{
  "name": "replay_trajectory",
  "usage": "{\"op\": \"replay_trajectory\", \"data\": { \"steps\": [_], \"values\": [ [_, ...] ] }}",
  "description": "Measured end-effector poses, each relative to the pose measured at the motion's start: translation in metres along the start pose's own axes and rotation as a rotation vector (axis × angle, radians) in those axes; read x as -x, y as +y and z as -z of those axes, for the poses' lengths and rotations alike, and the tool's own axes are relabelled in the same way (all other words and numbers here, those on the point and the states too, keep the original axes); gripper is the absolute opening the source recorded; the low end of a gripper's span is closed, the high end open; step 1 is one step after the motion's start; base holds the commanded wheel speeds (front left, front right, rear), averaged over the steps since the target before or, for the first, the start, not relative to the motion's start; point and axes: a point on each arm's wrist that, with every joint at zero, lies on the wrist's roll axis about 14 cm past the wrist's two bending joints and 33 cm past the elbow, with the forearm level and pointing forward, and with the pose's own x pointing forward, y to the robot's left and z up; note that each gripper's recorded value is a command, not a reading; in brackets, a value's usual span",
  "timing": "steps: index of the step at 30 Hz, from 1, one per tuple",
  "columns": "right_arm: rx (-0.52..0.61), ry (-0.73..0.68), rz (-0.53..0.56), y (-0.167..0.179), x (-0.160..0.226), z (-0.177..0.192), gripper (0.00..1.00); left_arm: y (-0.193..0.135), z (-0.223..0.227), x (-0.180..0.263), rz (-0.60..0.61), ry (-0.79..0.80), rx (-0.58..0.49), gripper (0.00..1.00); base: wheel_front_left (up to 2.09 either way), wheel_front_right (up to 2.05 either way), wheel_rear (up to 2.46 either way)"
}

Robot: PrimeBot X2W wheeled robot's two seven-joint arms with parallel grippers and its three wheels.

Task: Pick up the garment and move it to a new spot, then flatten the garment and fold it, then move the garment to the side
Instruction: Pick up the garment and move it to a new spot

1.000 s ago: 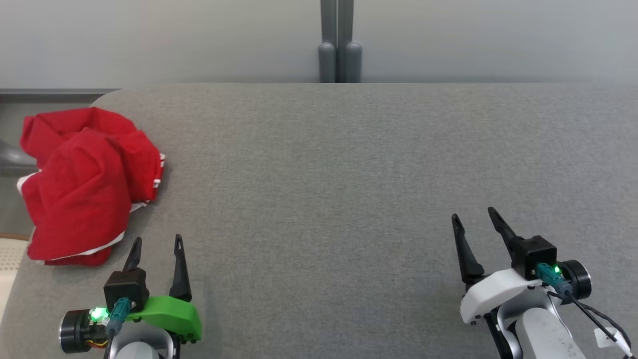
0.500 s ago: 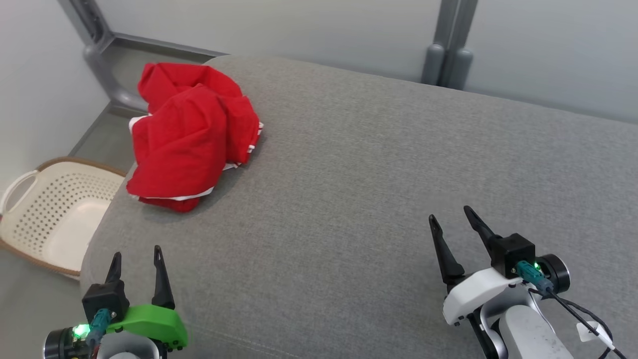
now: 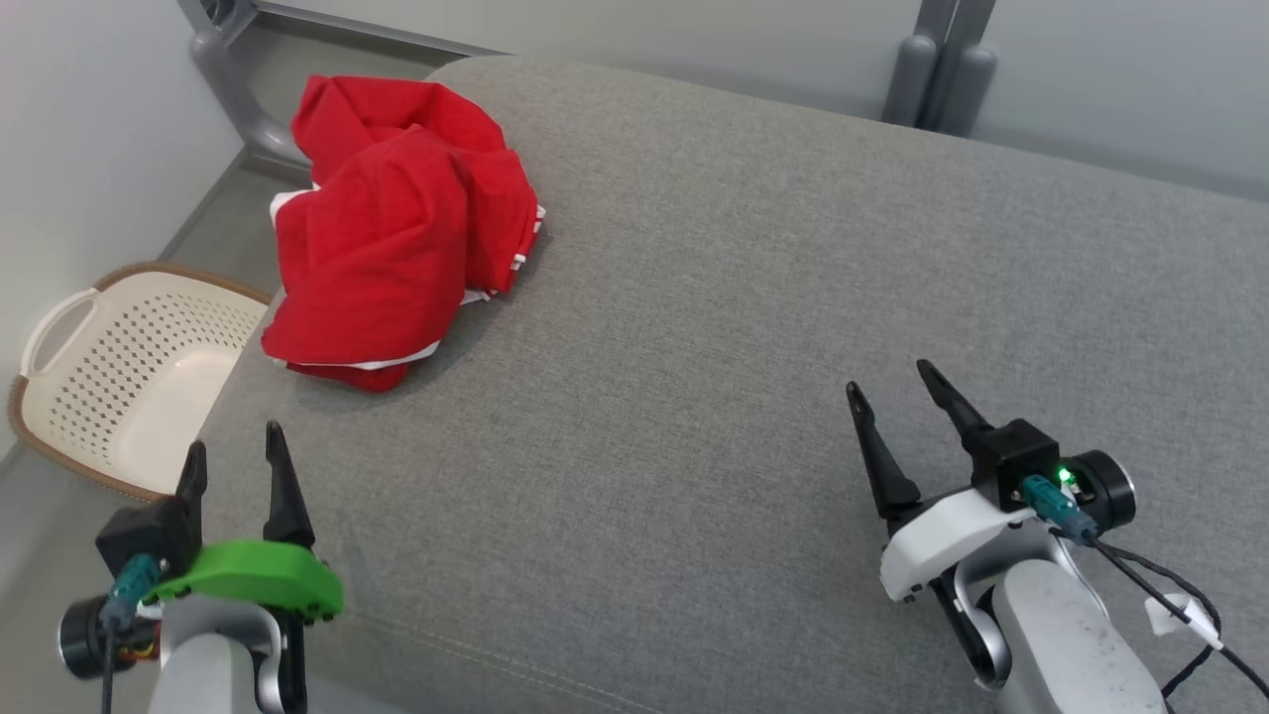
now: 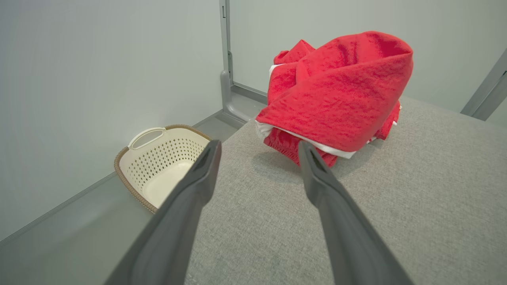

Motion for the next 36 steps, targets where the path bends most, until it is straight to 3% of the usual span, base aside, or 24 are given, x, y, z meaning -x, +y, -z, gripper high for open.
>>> {"op": "replay_trajectory", "data": {
  "steps": [7,15,26,27,28,29,33,36],
  "values": [
    [0.006,0.062,0.062,-0.038,0.006,0.029,1.0,-0.038,-0.035,-0.062,0.109,-0.071,-0.034,1.0,0.0,0.0,0.0],
    [-0.004,0.129,0.134,-0.071,0.021,0.058,1.0,-0.079,-0.038,-0.119,0.212,-0.051,-0.08,1.0,0.0,0.0,0.0],
    [-0.022,0.184,0.222,-0.102,0.041,0.08,1.0,-0.091,0.059,-0.14,0.218,0.281,-0.139,1.0,0.0,0.0,0.0],
    [-0.024,0.188,0.229,-0.104,0.043,0.082,1.0,-0.093,0.065,-0.139,0.219,0.301,-0.139,0.87,0.0,0.0,0.0],
    [-0.026,0.193,0.237,-0.106,0.045,0.083,1.0,-0.095,0.071,-0.139,0.222,0.32,-0.143,0.13,0.0,0.0,0.0],
    [-0.027,0.195,0.244,-0.109,0.047,0.084,1.0,-0.097,0.075,-0.139,0.223,0.332,-0.143,0.0,0.0,0.0,0.0],
    [-0.032,0.194,0.264,-0.113,0.05,0.084,1.0,-0.104,0.076,-0.141,0.23,0.339,-0.142,0.0,0.0,0.0,0.0],
    [-0.039,0.181,0.272,-0.113,0.049,0.079,1.0,-0.117,0.051,-0.15,0.268,0.257,-0.145,0.0,0.0,0.0,0.0]
  ]
}}
